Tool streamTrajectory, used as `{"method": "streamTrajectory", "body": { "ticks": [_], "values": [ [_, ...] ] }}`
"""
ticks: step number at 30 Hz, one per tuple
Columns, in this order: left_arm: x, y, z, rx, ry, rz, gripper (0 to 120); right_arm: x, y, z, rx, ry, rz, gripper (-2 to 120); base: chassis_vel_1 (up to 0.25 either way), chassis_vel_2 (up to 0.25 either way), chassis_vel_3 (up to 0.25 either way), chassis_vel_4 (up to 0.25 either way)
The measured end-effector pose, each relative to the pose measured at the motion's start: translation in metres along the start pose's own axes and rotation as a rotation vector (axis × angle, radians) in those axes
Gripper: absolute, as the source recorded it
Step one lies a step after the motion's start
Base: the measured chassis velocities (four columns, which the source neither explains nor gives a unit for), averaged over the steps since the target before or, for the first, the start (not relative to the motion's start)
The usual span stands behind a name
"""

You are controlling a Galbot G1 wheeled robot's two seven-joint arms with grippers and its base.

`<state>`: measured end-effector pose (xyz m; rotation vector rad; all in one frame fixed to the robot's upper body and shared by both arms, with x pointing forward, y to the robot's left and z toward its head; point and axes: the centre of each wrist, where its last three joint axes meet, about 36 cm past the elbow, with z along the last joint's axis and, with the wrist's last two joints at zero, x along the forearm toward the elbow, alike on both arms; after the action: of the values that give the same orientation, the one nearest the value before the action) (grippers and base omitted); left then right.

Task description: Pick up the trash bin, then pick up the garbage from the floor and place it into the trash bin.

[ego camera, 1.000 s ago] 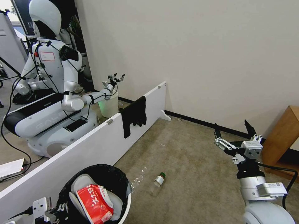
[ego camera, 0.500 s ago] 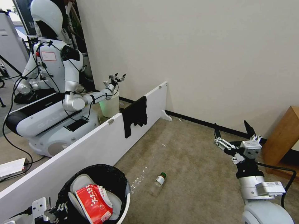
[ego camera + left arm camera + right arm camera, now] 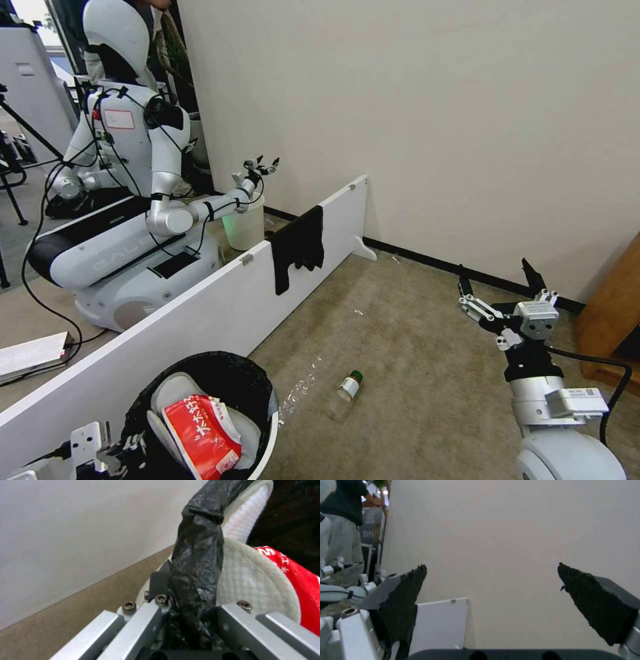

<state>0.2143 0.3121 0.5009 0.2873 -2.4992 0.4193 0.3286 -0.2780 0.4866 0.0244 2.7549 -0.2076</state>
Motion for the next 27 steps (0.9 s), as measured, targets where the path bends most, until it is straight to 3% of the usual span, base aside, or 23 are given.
{"method": "streamTrajectory", "body": {
  "ticks": [27],
  "values": [
    [-0.0043,0.0000,0.0009,-0.007,-0.003,-0.003,2,-0.0025,-0.0023,0.0058,0.015,0.006,0.006,100,0.000,0.000,0.000,0.000]
  ]
}}
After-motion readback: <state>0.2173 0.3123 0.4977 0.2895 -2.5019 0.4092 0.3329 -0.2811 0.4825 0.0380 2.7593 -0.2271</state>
